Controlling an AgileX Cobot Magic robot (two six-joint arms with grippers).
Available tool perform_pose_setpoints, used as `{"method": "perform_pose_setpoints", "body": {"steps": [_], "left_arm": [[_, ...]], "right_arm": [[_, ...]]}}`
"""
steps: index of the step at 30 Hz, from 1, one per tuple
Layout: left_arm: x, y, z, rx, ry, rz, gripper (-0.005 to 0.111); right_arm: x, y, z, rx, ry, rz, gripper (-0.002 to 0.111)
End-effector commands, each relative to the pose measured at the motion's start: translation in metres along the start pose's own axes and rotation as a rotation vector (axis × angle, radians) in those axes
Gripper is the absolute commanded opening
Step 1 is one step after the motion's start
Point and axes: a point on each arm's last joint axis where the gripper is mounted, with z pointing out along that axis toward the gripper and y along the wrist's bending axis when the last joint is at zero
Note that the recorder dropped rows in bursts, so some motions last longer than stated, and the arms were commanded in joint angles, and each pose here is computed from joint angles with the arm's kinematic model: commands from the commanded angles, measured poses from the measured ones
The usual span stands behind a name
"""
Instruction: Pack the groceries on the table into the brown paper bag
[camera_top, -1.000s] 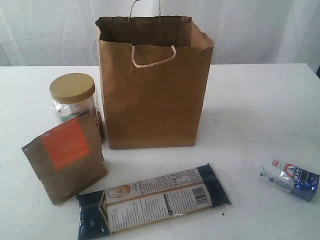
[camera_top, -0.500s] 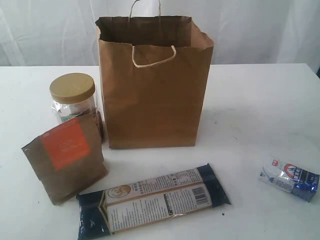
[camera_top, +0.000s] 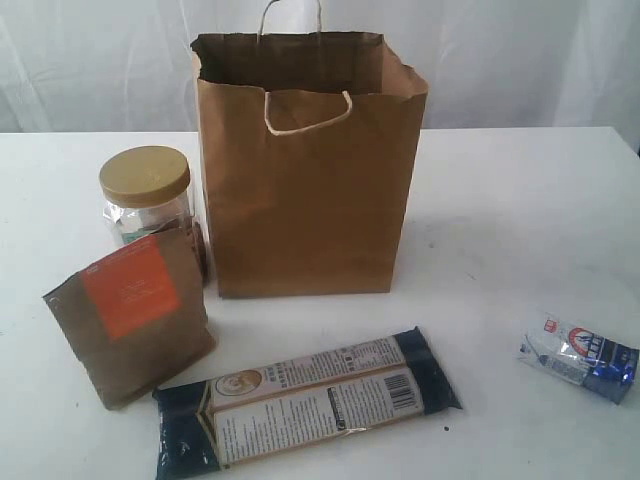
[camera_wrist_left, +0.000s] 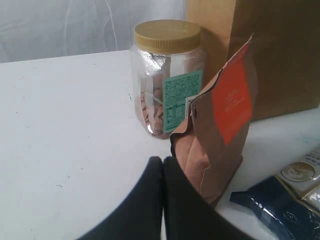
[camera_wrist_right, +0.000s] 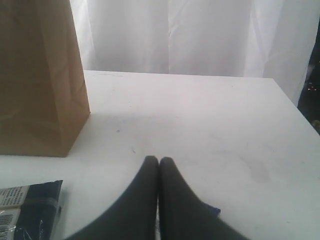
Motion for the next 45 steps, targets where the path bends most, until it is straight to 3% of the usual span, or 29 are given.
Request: {"method": "perform_pose_setpoints", "body": {"steps": [1, 24, 26, 29, 31, 35, 38, 42, 45], "left_arm": [[0.001, 0.0, 0.0, 0.002, -0.005, -0.006, 0.0], [0.0, 0.0, 0.0, 0.002, -0.011, -0.025, 0.0], [-0.005, -0.001, 0.0, 0.016, -0.061, -0.211, 0.0], [-0.02, 0.004, -0.003, 0.04, -0.241, -0.652, 0.0], [-0.03, 0.008, -0.006, 0.051, -0.362, -0.804, 0.0], [-0.046, 0.018, -0.015, 0.038, -0.603, -0.811, 0.0], [-0.052, 0.021, -0.02, 0.033, -0.694, -0.811, 0.0], [-0.057, 0.019, -0.022, 0.088, -0.709, -0.893, 0.0], [-0.064, 0.011, -0.022, 0.145, -0.604, -0.885, 0.0]], "right_arm": [[0.001, 0.0, 0.0, 0.006, -0.003, -0.005, 0.0], [0.001, 0.0, 0.0, 0.006, -0.003, -0.003, 0.0], [0.001, 0.0, 0.0, 0.006, -0.003, -0.003, 0.0], [0.001, 0.0, 0.0, 0.006, -0.003, -0.003, 0.0], [0.001, 0.0, 0.0, 0.006, -0.003, -0.003, 0.0], [0.001, 0.0, 0.0, 0.006, -0.003, -0.003, 0.0], [0.001, 0.0, 0.0, 0.006, -0.003, -0.003, 0.0], [0.001, 0.0, 0.0, 0.006, -0.003, -0.003, 0.0], [0.001, 0.0, 0.0, 0.006, -0.003, -0.003, 0.0]]}}
